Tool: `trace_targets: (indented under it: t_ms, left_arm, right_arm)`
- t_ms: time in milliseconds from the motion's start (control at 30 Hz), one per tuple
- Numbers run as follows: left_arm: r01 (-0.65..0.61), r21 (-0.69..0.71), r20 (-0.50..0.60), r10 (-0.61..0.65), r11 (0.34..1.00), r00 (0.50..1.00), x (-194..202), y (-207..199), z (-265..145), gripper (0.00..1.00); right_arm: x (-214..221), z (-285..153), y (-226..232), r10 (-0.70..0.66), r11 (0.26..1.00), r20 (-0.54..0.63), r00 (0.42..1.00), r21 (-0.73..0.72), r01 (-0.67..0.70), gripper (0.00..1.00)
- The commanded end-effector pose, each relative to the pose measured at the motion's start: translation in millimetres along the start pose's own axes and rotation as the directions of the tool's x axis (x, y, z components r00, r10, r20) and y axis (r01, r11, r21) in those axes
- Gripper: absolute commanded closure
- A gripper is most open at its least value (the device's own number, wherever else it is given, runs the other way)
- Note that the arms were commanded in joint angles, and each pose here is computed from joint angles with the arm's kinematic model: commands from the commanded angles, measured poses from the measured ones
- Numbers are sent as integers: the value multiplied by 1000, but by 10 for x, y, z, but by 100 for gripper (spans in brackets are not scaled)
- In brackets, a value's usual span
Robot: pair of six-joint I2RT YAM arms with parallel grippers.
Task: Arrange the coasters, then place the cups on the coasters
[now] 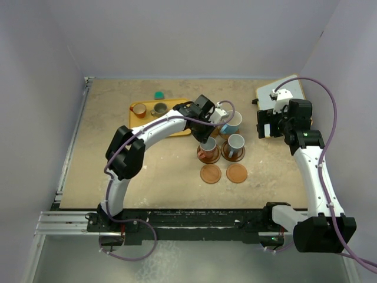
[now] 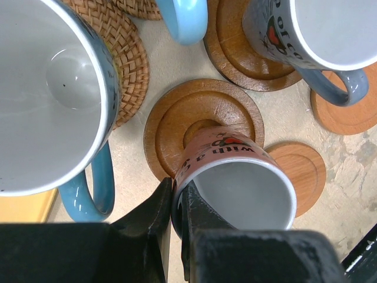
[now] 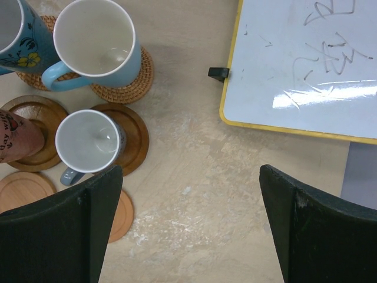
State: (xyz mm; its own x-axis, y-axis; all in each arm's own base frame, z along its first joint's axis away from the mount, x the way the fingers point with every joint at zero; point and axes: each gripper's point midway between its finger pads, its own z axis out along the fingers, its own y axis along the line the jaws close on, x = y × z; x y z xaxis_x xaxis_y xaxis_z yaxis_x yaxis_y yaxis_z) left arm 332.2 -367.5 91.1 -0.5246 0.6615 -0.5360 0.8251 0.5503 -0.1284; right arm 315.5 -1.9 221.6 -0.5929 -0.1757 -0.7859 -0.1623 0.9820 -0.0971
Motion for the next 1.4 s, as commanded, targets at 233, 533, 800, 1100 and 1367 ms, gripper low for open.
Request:
trace_targets:
  t_ms: [233,533,800,1100,1367]
  left_arm:
    - [-25,4,66,25,1000,998,-287,-40,-88,97]
    - [-36,-10,59,36,999,998,-284,-21,-74,97]
    - [-52,-30,54,53,998,997,-283,-11,-72,97]
    - [-60,-35,39,62,998,997,-253,-12,-25,96]
    - [-64,-37,34,65,997,997,-247,-28,-17,92]
  right_arm:
    - [-73,-42,14,10,1000,34,999,-8,-10,0]
    - [-70,-31,14,9,1000,31,999,-9,-9,0]
    - [-58,-27,17,11,1000,27,1000,-11,-10,0]
    - [-64,-29,17,9,1000,28,1000,-11,-9,0]
    - [-60,-27,20,9,1000,27,1000,-12,-9,0]
